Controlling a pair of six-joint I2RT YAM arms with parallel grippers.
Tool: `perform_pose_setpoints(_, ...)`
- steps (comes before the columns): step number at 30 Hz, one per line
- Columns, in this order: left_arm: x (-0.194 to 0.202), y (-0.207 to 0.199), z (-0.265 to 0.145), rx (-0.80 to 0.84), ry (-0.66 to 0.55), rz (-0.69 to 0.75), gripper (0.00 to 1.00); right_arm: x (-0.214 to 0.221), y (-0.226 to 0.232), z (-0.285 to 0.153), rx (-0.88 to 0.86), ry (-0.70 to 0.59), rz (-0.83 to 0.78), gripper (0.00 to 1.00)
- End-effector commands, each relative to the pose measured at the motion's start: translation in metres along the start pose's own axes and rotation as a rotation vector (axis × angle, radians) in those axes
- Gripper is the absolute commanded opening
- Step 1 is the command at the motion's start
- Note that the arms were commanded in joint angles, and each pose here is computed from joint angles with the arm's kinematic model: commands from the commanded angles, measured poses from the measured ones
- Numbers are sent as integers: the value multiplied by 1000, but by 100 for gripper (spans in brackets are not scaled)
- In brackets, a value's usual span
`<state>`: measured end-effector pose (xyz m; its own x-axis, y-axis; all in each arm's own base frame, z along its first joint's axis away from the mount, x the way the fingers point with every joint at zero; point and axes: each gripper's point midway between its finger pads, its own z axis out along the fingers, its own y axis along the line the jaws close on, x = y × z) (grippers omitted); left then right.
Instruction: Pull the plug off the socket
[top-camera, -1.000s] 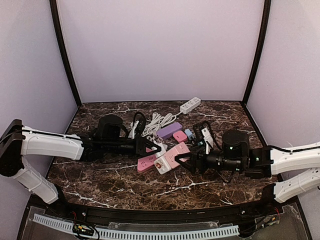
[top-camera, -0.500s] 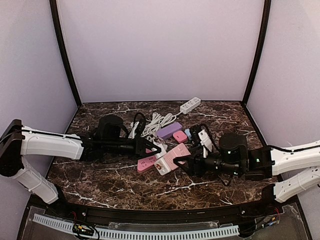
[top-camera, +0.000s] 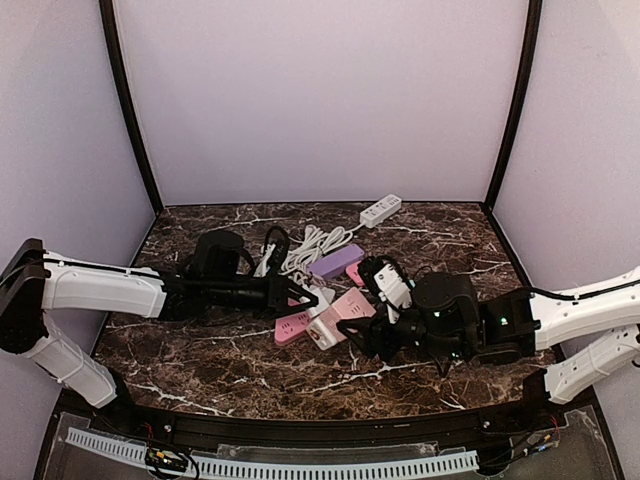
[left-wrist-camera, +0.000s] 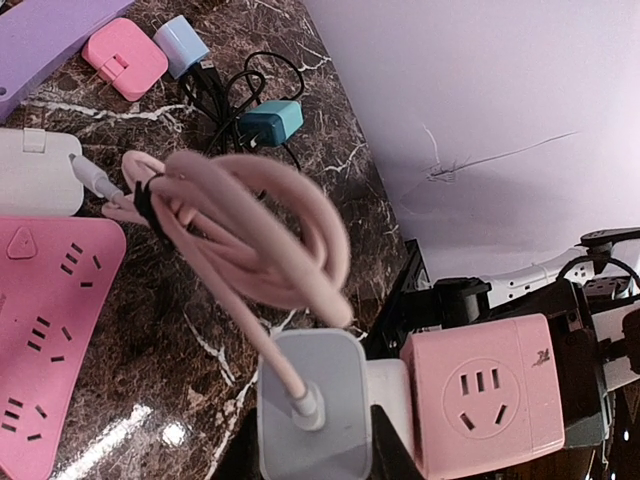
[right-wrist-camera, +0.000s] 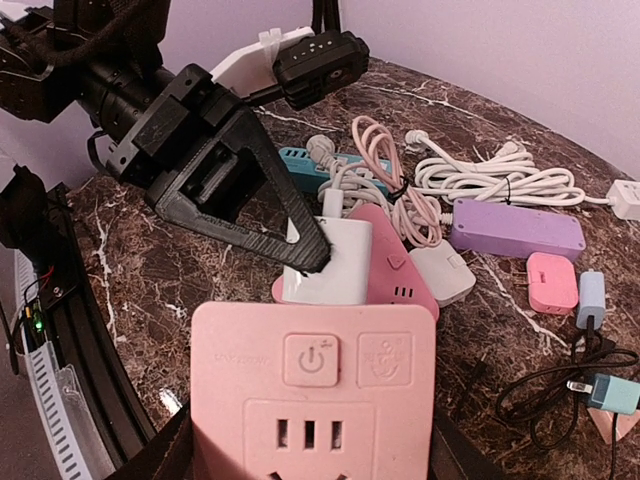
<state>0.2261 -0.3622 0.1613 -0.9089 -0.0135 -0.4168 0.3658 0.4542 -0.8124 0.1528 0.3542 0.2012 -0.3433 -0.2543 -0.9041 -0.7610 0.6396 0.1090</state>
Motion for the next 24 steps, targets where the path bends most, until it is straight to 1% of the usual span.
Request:
perform_pose_setpoints(1,9,52,-10,-161,0,-38,1,-34,-14,-14,76,-100,34,0)
perform_pose_setpoints(5,8,46,-10,-131,-5,11,1,-35,-19,-13,29,-96,113,0)
perform_pose_setpoints(10,8,28,-13,-52,5,106,1,-35,-28,-8,-62,-81,239,0)
perform_pose_setpoints(17,11,7,-21,41,6,184,1,-33,-43,-8,-171,-114,424,0)
perform_pose_setpoints(20,11,2,-23,66,3,202,1,-31,-45,-9,-210,-115,475,0)
perform_pose_setpoints(24,12,3,-23,62,9,200,1,-32,-44,-7,-218,-112,472,0)
